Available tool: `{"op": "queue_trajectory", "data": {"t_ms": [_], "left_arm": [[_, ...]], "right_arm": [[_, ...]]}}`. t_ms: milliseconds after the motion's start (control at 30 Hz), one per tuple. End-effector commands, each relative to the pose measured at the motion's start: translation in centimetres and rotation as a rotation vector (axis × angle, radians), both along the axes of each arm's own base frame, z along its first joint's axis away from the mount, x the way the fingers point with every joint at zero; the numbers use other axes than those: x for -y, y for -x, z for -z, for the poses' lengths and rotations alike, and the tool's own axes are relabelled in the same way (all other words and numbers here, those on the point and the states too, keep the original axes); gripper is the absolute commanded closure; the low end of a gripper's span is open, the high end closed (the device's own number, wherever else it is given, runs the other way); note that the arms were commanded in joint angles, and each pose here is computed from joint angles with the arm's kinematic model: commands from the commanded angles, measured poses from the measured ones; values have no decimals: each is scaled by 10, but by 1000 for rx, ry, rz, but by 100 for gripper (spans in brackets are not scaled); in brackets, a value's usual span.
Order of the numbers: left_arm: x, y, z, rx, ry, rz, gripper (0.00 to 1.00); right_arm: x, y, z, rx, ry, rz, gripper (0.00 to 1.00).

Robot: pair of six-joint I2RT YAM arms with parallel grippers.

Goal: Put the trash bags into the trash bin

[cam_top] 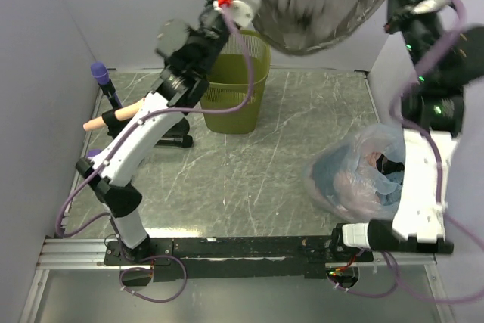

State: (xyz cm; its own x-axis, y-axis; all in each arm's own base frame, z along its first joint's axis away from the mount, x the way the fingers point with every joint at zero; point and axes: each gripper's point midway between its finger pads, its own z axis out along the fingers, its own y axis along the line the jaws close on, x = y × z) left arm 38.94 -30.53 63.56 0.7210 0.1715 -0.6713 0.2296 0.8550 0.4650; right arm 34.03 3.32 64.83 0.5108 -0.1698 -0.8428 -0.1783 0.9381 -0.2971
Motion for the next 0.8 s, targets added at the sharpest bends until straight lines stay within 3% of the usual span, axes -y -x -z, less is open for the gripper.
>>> {"op": "queue_trajectory", "data": {"t_ms": [0, 67, 167, 267, 300, 367, 433, 533, 633, 767], "left_arm": [[-63, 124, -114, 369, 245, 152, 99], [-38, 138, -78, 345, 127, 275, 99], [8, 135, 29, 187, -169, 372, 99], [30, 137, 234, 101, -729, 423, 99], [21, 136, 304, 133, -958, 398, 99], [-15, 130, 400, 48, -1202, 374, 99], [-30, 133, 415, -17, -1225, 368, 99], [-32, 145, 388, -100, -1126, 409, 99], [-34, 160, 376, -158, -1068, 466, 99], [-40, 160, 369, -150, -988, 415, 99]], "right_arm": [[-50, 161, -95, 505, 219, -159, 100], [-63, 169, -69, 460, 298, -210, 100], [-63, 131, 33, 186, 337, -226, 100], [-57, 89, 214, -223, 400, -248, 100], [-60, 92, 291, -415, 456, -323, 100], [-68, 132, 391, -674, 582, -508, 100], [-74, 171, 416, -765, 580, -602, 100], [-82, 196, 392, -698, 530, -605, 100], [-89, 208, 365, -662, 476, -627, 100], [-87, 198, 353, -675, 429, -591, 100]]}}
